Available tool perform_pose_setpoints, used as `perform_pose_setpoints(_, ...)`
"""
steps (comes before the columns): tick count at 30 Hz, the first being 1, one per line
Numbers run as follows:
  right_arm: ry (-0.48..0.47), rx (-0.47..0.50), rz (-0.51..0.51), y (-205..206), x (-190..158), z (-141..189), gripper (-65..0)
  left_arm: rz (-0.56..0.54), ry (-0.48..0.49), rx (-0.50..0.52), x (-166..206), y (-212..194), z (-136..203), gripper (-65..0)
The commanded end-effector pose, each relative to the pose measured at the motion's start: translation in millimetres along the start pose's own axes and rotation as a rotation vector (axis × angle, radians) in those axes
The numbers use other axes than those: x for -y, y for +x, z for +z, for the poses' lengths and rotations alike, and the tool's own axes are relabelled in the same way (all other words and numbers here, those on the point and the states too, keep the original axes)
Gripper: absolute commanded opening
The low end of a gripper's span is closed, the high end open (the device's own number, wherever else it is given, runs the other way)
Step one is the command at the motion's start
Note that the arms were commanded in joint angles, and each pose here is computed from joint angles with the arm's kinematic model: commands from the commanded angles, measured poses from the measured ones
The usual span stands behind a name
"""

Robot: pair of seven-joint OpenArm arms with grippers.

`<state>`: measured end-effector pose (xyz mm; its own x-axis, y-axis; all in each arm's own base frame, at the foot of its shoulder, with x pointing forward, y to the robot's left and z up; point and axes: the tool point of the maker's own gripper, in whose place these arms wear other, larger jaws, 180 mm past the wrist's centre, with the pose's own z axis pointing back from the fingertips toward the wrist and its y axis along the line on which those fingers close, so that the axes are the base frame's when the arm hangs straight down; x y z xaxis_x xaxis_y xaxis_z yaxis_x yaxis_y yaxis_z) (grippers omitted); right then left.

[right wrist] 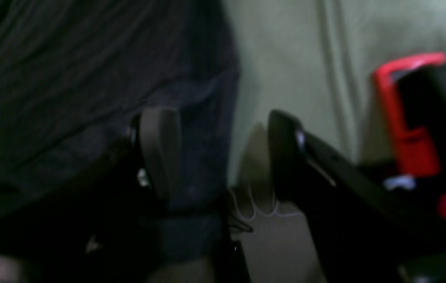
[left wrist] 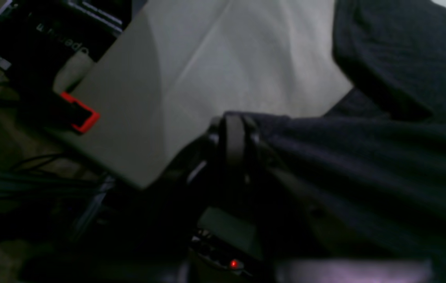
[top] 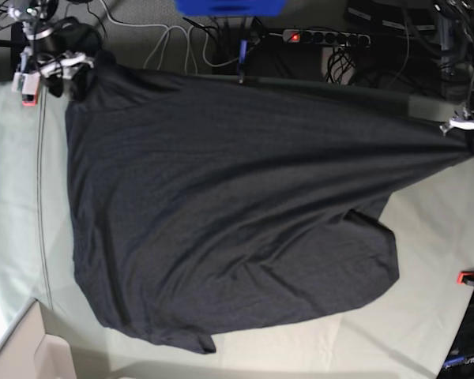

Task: Layout the t-shirt on the table in an organized manner, then fold the t-shirt properly
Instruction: 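Pull the held corners apart with both grippers to stretch the shirt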

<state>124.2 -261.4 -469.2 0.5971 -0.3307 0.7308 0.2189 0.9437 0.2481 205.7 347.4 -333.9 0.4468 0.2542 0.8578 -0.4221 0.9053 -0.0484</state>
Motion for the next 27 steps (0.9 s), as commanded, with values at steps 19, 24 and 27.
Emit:
perform_pose_setpoints(19, -0.025, 0.004, -0.063, -13, 5, 6, -29.2, 0.035, 0.055, 0.025, -17, 30, -2, -64.6)
perform_pose_setpoints(24, -0.027, -0.02, -0.079, -24, 6, 7, -29.2, 0.037, 0.053, 0.023, -16, 29, -2, -64.6)
perform_pose_setpoints(27, -0.025, -0.023, -0.084, -26, 4, 7, -29.2, 0.037, 0.053, 0.023, -16, 29, -2, -64.6)
